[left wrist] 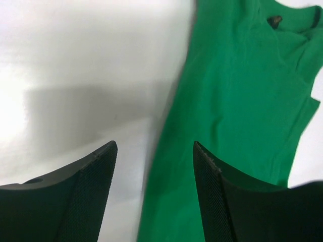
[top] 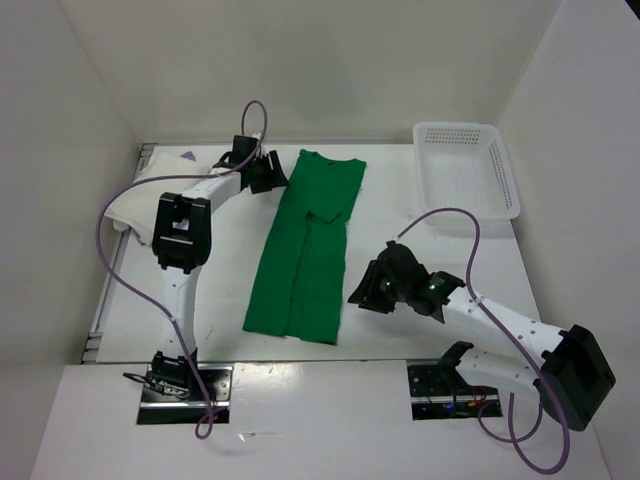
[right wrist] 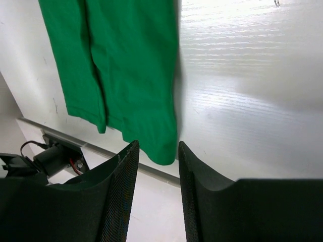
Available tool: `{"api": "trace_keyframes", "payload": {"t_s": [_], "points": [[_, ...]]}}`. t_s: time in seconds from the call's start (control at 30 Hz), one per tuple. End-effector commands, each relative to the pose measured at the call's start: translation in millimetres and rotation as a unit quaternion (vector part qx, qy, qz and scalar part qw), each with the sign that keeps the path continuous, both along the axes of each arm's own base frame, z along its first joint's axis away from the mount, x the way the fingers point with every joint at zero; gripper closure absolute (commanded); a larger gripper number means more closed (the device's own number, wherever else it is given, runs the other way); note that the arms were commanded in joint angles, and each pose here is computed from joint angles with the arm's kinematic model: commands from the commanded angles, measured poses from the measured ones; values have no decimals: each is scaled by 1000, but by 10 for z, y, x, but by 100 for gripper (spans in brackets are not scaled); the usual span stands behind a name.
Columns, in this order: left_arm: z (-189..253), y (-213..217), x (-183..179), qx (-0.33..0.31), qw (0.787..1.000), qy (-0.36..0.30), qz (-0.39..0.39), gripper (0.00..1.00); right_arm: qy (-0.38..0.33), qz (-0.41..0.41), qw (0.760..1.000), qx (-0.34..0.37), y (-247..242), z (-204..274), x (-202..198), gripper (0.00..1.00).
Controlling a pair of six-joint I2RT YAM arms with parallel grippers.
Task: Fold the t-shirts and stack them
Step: Rotate the rectangle-folded T-shirt at the center of the board, then pick up the rectangle-folded T-shirt from the center of the board.
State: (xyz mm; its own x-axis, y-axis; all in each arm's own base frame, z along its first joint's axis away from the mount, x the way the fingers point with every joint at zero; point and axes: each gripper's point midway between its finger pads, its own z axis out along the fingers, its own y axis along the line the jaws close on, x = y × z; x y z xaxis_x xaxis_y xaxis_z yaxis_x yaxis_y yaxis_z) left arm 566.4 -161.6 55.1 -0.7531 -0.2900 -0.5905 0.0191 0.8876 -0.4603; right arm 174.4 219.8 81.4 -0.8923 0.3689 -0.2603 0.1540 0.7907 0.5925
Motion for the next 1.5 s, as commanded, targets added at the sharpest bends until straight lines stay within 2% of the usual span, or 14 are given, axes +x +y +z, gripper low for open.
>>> {"api": "trace_keyframes", "payload": {"t_s": [0.0, 0.1, 0.23, 0.4, 0.53, 0.83, 0.93, 1.0, 1.1, 1.17, 1.2, 1.27, 1.3, 1.47], "points": [[-207, -104, 182, 15, 1000, -8, -23, 31, -23, -3, 1000, 20, 38, 252, 84, 57], [-312, -223, 338, 16, 999, -6, -36, 31, -15, -10, 1000, 21, 33, 243, 72, 57], [-311, -303, 523, 6, 999, -13, -45, 46, -16, -14, 999, 26, 36, 270, 73, 57], [-197, -394, 619, -10, 999, -31, -36, 86, -14, -17, 999, 28, 26, 259, 58, 57], [60, -299, 735, 7, 998, -62, -9, 99, -7, -19, 999, 27, 9, 181, 54, 57], [253, 669, 956, 11, 993, -52, 107, 100, -4, -6, 1000, 20, 55, 106, 111, 55], [269, 772, 844, 0, 992, -50, 118, 85, -6, -2, 1000, 17, 75, 100, 139, 52], [332, 786, 631, 1, 992, -44, 118, 54, 4, 5, 1000, 9, 77, 27, 120, 49], [685, 859, 350, 2, 991, -67, 114, 27, -4, 15, 1000, 20, 134, 19, 144, 46], [363, 843, -108, 3, 994, -17, 105, 20, -7, 19, 999, 28, 157, -47, 144, 45], [580, 848, -277, -3, 994, -30, 108, 13, -10, 19, 999, 30, 176, -49, 168, 43], [228, 858, -809, -17, 993, 31, 115, 10, -9, 22, 999, 33, 187, -153, 157, 42], [427, 799, -995, -36, 993, 22, 106, 10, -10, 22, 999, 34, 201, -162, 173, 42], [351, 724, -2001, -60, 990, 83, 94, 28, 19, 23, 999, 25, 186, -428, 103, 42]]}}
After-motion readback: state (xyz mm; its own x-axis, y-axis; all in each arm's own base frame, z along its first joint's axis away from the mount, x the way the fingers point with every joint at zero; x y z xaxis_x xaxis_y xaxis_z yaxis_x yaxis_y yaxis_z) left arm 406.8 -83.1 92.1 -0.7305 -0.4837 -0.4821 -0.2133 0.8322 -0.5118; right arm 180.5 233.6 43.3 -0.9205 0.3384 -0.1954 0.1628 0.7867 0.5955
